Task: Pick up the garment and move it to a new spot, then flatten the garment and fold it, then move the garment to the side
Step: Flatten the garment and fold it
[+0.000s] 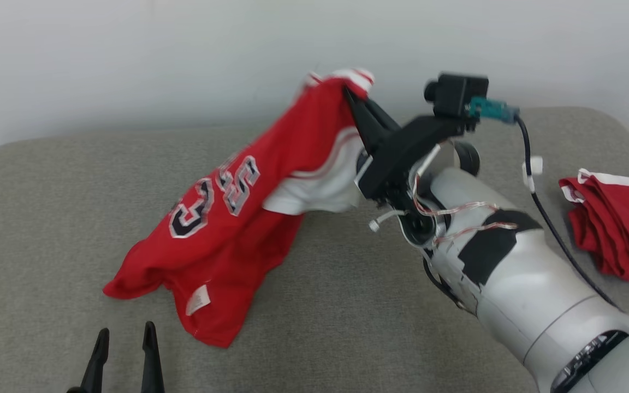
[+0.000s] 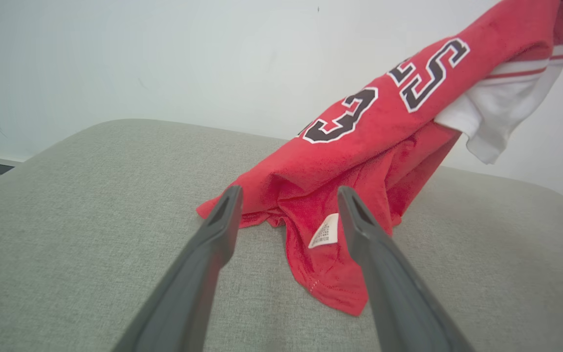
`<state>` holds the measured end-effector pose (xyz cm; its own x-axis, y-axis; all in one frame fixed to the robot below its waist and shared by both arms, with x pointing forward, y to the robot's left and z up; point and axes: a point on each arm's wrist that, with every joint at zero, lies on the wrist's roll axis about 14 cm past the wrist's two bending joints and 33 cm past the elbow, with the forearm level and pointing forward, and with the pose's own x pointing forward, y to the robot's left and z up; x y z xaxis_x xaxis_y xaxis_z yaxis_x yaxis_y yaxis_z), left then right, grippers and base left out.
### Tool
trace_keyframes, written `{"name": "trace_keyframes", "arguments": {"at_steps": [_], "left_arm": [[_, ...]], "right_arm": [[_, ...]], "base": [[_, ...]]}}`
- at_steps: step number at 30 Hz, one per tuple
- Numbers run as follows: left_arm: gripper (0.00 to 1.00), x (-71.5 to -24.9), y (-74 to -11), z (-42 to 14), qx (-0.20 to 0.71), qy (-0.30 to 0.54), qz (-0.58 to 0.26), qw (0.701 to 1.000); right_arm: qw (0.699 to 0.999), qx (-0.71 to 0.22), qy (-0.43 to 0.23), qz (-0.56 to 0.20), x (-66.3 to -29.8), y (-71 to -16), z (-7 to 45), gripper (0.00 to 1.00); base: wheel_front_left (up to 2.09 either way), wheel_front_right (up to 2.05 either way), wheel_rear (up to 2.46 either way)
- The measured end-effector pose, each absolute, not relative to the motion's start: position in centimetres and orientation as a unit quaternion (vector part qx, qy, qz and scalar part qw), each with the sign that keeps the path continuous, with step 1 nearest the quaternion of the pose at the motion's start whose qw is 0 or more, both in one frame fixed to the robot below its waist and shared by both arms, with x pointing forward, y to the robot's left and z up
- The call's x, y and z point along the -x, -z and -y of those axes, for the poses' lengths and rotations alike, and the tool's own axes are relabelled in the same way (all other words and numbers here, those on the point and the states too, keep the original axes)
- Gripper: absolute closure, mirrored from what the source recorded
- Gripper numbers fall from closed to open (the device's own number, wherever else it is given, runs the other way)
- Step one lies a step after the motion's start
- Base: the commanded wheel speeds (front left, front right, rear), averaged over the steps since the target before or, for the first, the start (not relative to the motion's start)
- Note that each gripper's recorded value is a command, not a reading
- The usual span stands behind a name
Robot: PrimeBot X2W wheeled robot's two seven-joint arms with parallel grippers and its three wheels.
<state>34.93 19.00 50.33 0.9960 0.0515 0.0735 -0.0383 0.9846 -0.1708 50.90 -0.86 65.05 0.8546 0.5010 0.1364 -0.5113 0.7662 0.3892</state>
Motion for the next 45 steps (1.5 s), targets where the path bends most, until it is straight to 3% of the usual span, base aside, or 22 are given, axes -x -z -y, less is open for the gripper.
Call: {"name": "trace_keyframes", "arguments": {"at_steps": [4, 17, 34, 39, 45], "left_arm": [[0.0, -35.9, -50.4, -18.3, 0.086, -0.012, 0.039, 0.995], [0.0, -37.4, -50.5, -16.0, 0.09, 0.024, 0.039, 0.995], [0.0, -36.9, -50.7, -15.7, 0.09, 0.03, 0.042, 0.995], [0.0, -36.9, -50.5, -15.8, 0.091, 0.03, 0.038, 0.995], [0.0, -37.2, -50.2, -15.8, 0.091, 0.032, 0.035, 0.995]], "right_arm": [[0.951, -0.207, -0.228, -0.031, -50.8, -60.5, 3.7, 1.0], [0.966, -0.192, -0.151, -0.081, -47.6, -54.3, 13.6, 1.0], [0.945, -0.262, -0.178, -0.084, -40.7, -54.3, 15.9, 1.0], [0.955, -0.243, -0.123, -0.12, -39.6, -51.5, 19.0, 1.0], [0.968, -0.184, -0.068, -0.157, -41.9, -49.4, 20.1, 1.0]], "base": [[0.0, 0.0, 0.0], [0.0, 0.0, 0.0], [0.0, 0.0, 0.0], [0.0, 0.0, 0.0], [0.0, 0.0, 0.0]]}}
